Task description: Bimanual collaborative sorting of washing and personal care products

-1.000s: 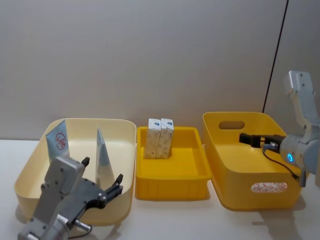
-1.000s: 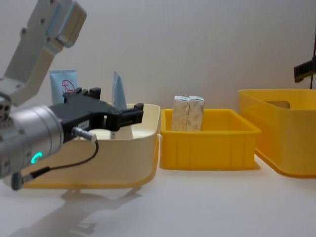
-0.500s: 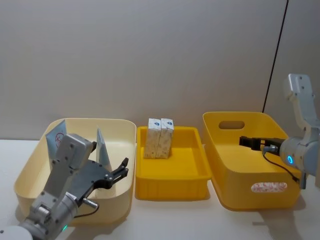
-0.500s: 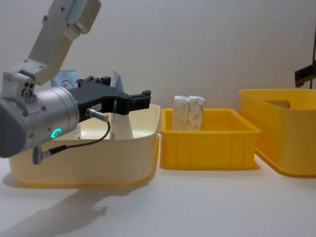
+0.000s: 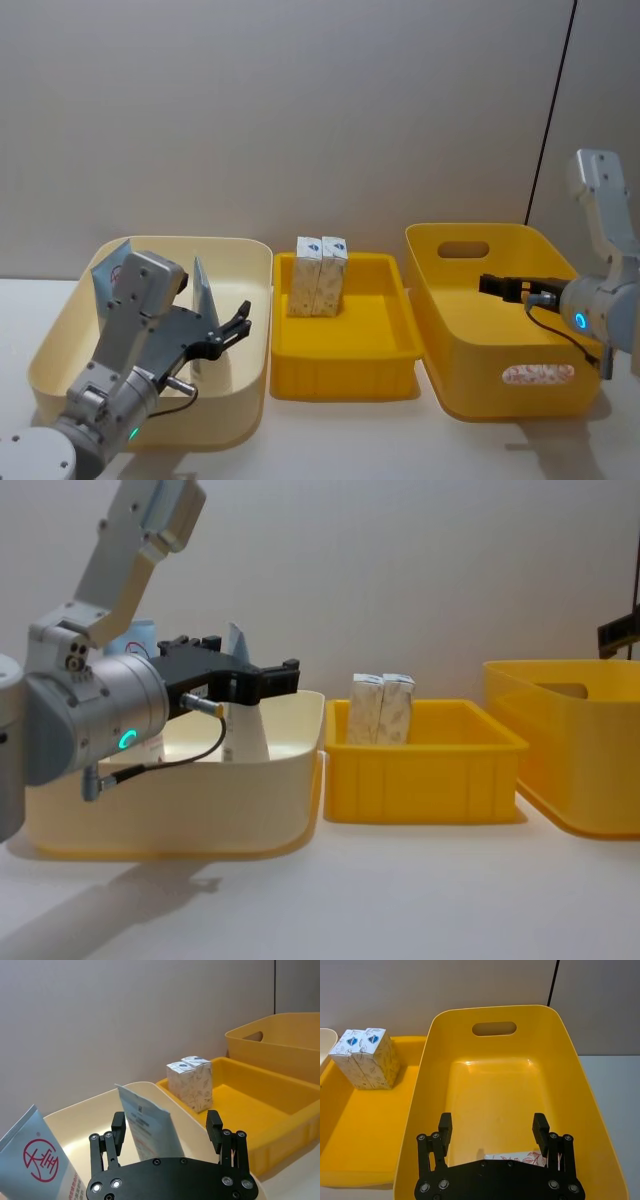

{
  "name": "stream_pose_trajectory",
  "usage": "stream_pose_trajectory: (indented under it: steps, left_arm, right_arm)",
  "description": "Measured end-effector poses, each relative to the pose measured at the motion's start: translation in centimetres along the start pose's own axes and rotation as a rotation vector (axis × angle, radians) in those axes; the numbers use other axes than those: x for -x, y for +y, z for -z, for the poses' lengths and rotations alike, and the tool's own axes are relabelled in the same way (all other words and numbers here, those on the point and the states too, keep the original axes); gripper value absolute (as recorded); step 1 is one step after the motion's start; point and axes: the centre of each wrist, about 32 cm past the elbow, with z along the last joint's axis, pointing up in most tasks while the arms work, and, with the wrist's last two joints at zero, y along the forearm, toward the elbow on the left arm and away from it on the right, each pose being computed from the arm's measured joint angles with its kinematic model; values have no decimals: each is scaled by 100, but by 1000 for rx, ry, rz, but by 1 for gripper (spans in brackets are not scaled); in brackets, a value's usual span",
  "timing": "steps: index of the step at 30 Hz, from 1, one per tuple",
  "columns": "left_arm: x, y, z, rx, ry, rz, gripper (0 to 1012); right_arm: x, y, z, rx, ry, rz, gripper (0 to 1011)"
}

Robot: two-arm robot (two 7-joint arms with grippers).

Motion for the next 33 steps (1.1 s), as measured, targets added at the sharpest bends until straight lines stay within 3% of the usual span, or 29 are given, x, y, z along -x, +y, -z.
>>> stream_pose_trajectory:
  steps: [13, 21, 31, 33]
  left_arm:
    - [-41, -70, 54, -28, -3, -30, 969]
    - [-51, -90, 68, -36, -3, -39, 782]
    - [-57, -101, 77, -42, -4, -44, 442]
    - [-60, -102, 77, -42, -4, -45, 412]
  right_arm:
    - [0, 0, 0, 1, 0, 0, 1001]
    - [0, 0, 1, 2, 0, 0, 1001]
    - [0, 0, 0, 1, 0, 0, 1001]
    - [0, 0, 0, 1, 0, 0, 1001]
